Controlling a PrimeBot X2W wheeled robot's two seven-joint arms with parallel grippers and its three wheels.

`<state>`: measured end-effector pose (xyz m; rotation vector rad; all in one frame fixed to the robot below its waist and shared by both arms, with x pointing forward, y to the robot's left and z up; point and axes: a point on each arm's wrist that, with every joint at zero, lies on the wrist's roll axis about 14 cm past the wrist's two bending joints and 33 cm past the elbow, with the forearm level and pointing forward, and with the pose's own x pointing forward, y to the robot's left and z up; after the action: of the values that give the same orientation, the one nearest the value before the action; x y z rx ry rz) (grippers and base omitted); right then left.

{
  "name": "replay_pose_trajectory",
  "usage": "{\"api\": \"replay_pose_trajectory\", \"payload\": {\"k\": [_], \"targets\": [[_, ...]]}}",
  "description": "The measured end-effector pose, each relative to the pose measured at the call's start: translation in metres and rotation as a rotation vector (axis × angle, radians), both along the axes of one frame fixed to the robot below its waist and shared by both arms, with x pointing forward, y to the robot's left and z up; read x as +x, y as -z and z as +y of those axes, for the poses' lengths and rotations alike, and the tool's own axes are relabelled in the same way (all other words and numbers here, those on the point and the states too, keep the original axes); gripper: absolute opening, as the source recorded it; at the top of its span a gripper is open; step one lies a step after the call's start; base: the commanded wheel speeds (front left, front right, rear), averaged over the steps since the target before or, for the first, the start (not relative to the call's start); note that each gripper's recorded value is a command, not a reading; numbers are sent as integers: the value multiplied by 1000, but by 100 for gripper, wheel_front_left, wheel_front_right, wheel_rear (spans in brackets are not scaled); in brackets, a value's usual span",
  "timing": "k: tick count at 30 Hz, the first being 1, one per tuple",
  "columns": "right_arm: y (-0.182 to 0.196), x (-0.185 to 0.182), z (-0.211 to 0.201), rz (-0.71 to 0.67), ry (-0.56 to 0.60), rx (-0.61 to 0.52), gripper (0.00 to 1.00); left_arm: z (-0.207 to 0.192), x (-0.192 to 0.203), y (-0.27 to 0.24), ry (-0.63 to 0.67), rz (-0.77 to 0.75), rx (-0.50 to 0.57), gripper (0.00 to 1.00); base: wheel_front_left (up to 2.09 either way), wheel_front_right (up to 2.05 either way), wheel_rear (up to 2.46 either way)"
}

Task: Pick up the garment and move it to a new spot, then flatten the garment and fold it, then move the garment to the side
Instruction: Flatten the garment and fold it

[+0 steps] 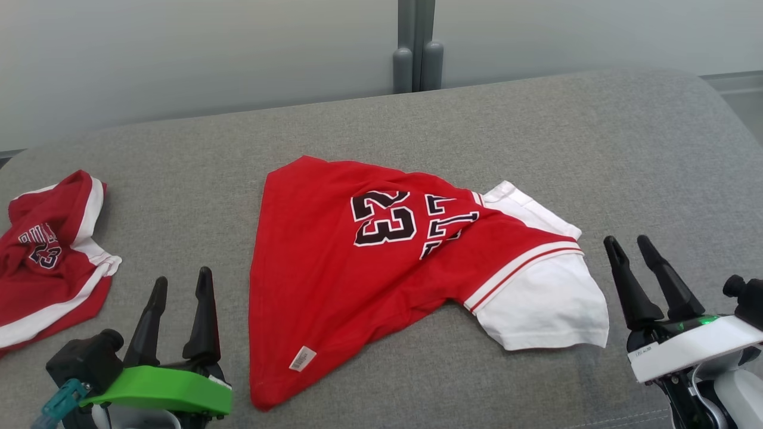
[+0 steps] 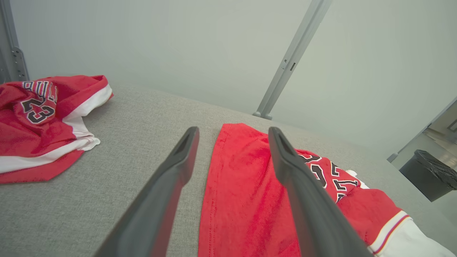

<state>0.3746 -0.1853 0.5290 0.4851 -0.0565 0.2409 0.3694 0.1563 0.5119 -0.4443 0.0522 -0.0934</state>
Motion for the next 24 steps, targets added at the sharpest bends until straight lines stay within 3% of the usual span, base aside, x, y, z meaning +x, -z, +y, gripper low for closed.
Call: {"api": "replay_pose_trajectory", "payload": {"k": [7, 11, 24], "targets": [[-26, -1, -10, -119, 87, -61, 100, 13, -3, -28, -74, -125, 48, 100, 0, 0, 0], [-14, -7, -10, -99, 116, -119, 100, 11, -13, -13, -72, -100, 75, 100, 0, 0, 0], [-4, -7, -6, -53, 125, -118, 100, 6, -10, -1, -51, -87, 91, 100, 0, 0, 0]]}}
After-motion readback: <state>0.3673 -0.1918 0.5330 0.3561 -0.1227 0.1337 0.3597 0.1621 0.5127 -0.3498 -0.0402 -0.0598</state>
